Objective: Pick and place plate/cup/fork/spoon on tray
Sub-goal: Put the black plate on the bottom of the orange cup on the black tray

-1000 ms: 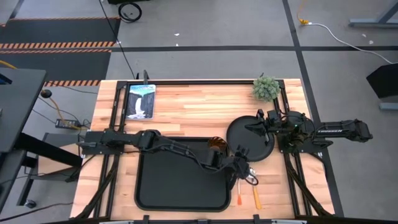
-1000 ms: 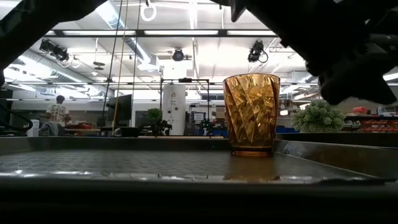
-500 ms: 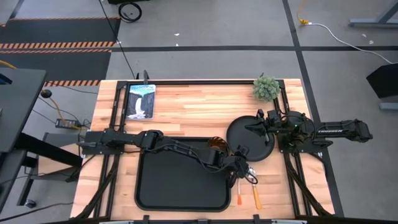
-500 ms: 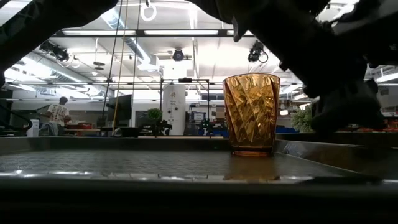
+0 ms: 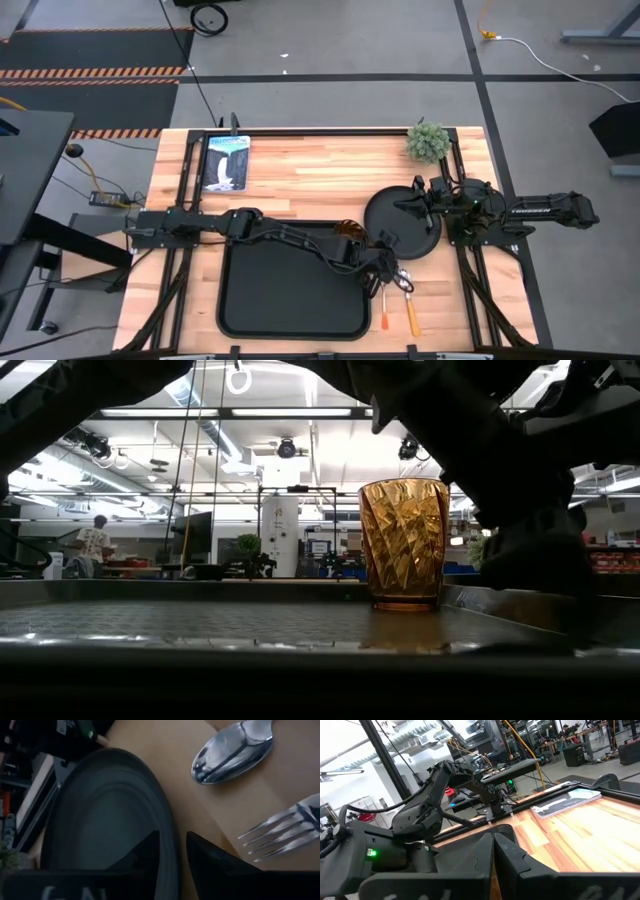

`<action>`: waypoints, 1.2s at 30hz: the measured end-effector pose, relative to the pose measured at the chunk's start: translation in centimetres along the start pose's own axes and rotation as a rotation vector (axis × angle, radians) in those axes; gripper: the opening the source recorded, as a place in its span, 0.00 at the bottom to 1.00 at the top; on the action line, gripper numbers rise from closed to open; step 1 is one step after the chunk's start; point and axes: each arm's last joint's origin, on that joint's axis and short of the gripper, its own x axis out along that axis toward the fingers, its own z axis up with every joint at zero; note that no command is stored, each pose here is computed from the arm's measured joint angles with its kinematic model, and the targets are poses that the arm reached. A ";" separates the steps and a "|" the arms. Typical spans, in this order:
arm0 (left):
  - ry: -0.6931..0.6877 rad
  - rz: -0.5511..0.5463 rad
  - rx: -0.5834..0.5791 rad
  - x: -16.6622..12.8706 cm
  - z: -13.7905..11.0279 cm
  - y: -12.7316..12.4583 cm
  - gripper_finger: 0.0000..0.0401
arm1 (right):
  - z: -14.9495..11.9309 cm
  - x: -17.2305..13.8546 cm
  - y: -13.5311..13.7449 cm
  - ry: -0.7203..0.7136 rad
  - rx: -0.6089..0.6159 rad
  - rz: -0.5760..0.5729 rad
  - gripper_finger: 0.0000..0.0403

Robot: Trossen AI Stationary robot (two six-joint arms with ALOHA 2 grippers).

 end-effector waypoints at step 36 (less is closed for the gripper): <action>0.020 -0.075 0.006 0.3 -0.9 0.0 0.05 | 0.0 0.0 0.0 0.000 0.000 0.000 0.05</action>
